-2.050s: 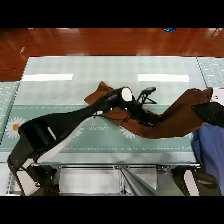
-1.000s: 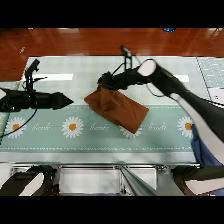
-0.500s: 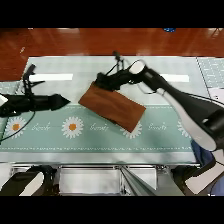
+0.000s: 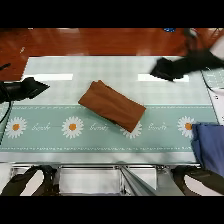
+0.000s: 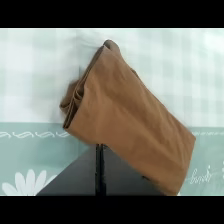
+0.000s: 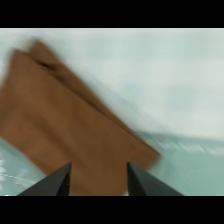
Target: Fold the shirts.
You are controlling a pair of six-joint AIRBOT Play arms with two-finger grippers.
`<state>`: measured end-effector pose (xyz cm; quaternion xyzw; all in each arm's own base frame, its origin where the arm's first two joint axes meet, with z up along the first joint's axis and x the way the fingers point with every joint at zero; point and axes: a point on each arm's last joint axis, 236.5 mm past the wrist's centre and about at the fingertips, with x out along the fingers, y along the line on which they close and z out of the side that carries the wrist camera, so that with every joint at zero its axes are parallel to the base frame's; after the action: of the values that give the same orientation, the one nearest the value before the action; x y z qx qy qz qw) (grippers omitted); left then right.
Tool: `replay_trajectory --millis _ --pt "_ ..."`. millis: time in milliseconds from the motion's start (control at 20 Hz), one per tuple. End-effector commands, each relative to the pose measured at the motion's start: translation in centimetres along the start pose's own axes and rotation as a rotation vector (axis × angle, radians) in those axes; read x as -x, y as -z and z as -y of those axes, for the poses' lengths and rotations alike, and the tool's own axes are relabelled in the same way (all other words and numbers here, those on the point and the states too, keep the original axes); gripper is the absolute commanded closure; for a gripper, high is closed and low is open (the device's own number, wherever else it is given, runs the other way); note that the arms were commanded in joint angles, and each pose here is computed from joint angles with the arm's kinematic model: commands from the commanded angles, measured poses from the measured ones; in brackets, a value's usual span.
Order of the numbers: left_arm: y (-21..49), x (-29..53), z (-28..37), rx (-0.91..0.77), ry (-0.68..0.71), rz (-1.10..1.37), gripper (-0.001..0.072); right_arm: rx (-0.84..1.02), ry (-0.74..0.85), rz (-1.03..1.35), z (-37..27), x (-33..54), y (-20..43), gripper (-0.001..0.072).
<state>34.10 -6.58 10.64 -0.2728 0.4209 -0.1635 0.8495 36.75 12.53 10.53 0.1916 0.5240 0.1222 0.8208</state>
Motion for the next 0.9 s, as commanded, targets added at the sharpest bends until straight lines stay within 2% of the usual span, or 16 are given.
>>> replay_trajectory --millis 0,150,250,600,850 --pt "2.5 -1.4 0.2 -0.008 0.016 -0.064 0.0688 -0.21 0.128 0.113 7.1 -0.4 7.0 0.0304" --pt "6.0 -3.6 0.4 -0.006 0.03 -0.142 0.0688 -0.435 0.005 0.038 7.6 -5.6 13.4 0.0303" --pt "8.3 -4.8 0.6 -0.009 0.039 -0.196 0.0689 -0.503 -0.05 0.007 7.6 -7.8 15.3 0.0304" --pt "10.0 -5.8 0.5 -0.008 0.036 -0.223 0.0689 -0.591 -0.193 -0.149 5.4 -13.3 16.6 0.0304" --pt "10.0 -5.9 0.5 -0.008 0.036 -0.222 0.0688 -0.521 -0.212 -0.237 2.6 -16.9 16.1 0.0304"
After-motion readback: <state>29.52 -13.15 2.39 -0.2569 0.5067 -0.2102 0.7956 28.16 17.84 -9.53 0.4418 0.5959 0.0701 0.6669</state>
